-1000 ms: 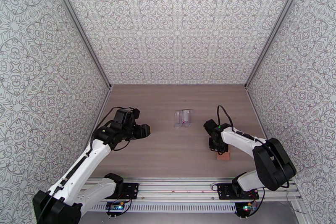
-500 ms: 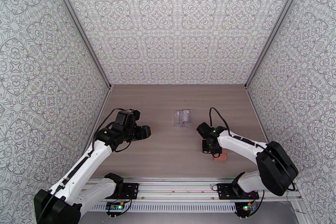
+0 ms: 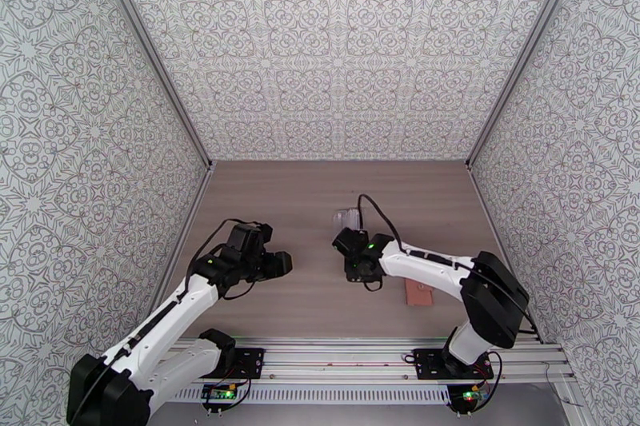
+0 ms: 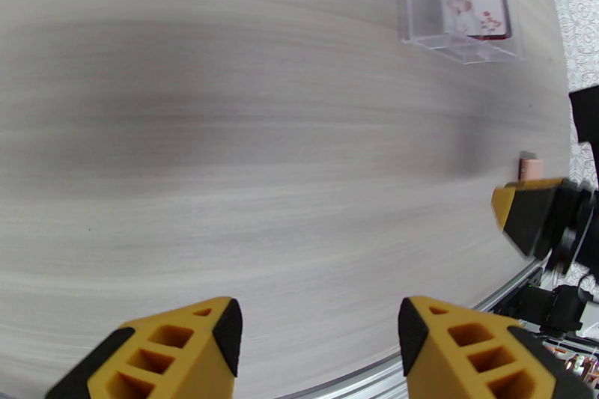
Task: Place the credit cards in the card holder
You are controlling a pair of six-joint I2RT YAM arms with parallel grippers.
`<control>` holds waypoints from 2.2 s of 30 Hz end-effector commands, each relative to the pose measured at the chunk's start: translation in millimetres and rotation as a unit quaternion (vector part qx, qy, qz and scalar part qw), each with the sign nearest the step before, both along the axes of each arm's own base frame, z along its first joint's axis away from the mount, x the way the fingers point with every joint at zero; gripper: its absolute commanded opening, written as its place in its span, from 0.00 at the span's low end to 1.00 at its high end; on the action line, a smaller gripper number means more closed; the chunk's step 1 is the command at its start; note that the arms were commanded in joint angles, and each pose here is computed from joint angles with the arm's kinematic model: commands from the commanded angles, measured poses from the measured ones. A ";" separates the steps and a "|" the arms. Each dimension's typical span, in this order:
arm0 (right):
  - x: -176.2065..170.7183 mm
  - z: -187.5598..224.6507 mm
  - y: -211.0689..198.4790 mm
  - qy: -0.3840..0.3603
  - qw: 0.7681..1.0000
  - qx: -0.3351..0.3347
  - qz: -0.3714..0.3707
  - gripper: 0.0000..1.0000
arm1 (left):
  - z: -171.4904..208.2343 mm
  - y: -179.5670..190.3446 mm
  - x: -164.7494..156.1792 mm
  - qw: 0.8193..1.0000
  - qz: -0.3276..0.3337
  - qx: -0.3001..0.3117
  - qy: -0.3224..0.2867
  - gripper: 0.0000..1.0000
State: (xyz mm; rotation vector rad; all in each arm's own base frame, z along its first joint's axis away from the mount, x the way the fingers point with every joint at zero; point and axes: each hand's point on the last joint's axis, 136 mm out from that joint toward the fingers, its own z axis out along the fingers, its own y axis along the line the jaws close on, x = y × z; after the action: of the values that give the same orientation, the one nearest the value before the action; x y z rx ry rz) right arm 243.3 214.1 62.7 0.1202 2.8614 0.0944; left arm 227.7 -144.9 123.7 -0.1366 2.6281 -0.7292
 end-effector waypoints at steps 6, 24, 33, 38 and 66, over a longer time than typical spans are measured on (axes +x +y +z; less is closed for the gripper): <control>-11.4 -6.2 -121.9 0.014 0.995 -0.026 -0.092 0.64 | 4.7 -13.7 2.3 1.000 -0.011 -0.023 -0.011 0.62; -33.5 -50.1 -164.9 0.062 0.975 0.071 -0.200 0.74 | -0.4 -36.3 -0.7 0.999 -0.039 -0.016 -0.010 0.62; -41.2 -46.6 -122.1 0.081 0.964 0.182 -0.178 0.62 | -7.3 -57.2 -1.6 0.998 -0.057 -0.018 -0.005 0.62; -41.5 -35.5 -90.2 0.076 0.961 0.218 -0.155 0.57 | -14.9 -74.8 -4.9 0.997 -0.074 -0.021 0.002 0.62; -41.2 -28.1 99.2 0.085 0.968 0.235 -0.006 0.57 | -70.6 -70.9 -34.6 0.996 -0.058 -0.039 0.056 0.56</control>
State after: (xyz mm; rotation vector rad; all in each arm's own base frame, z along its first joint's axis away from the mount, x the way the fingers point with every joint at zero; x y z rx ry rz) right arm 197.9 308.1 28.0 0.2643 2.9605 0.8050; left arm 194.2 -209.7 49.4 -0.0376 2.7548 -0.8284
